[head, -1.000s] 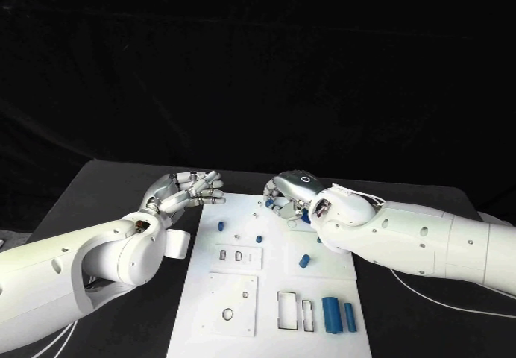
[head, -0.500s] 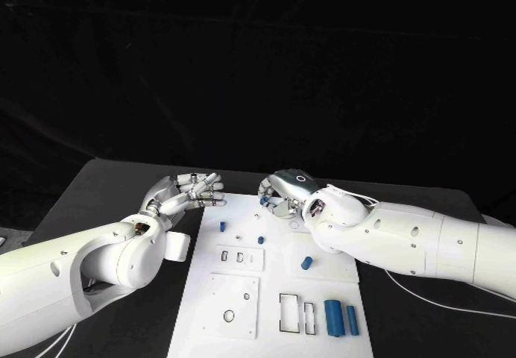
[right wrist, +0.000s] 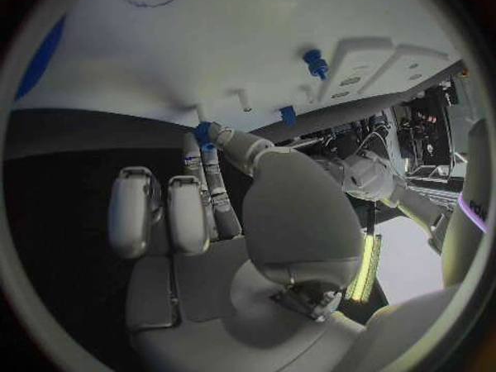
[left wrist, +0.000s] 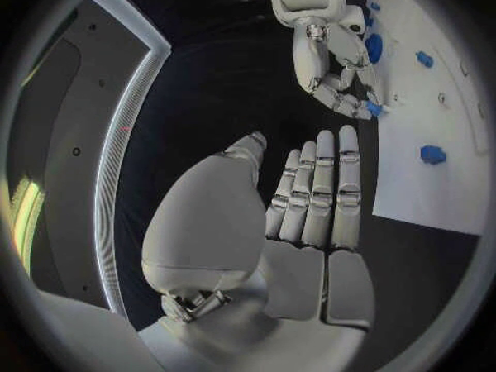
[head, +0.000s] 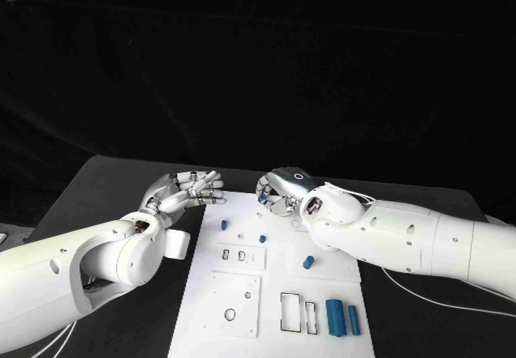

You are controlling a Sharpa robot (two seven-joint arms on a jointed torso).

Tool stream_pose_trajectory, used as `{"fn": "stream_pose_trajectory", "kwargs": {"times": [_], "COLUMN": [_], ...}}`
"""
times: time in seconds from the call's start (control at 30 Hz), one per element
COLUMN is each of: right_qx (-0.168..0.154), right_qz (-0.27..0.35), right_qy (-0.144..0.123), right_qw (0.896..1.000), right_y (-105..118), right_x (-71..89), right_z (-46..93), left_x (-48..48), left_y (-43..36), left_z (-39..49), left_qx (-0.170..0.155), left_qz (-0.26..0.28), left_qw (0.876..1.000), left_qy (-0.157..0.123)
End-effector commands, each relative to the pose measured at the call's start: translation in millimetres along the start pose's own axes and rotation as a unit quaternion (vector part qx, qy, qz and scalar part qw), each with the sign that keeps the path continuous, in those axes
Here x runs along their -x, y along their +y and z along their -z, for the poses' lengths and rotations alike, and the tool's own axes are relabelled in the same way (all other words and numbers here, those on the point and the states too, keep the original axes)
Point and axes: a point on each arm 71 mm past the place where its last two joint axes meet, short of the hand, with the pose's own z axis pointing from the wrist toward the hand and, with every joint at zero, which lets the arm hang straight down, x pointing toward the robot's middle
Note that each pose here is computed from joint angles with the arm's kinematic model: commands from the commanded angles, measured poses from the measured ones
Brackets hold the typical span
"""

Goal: Assemble the parts on the task board

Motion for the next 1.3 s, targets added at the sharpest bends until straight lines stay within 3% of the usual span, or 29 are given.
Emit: {"fn": "stream_pose_trajectory", "kwargs": {"times": [0.03,0.37,0.8,1.3], "right_qx": [-0.004,-0.016,-0.01,-0.003], "right_qz": [0.005,0.01,0.006,0.0], "right_qy": [0.027,0.027,0.009,0.005], "right_qw": [1.0,0.999,1.0,1.0], "right_y": [-1.3,-7.7,-5.2,-1.0], "right_x": [-6.2,-5.4,-2.1,-2.0], "right_z": [2.0,4.7,7.0,7.7], "left_x": [-2.0,-0.8,1.2,1.6], "left_y": [-2.5,-3.7,-3.7,-3.6], "left_z": [-0.4,-0.7,-0.9,-0.6], "left_qx": [-0.004,-0.004,-0.003,-0.002], "left_qz": [0.004,0.003,0.002,0.001], "left_qw": [1.0,1.0,1.0,1.0], "left_qy": [0.009,0.009,0.006,0.005]}}
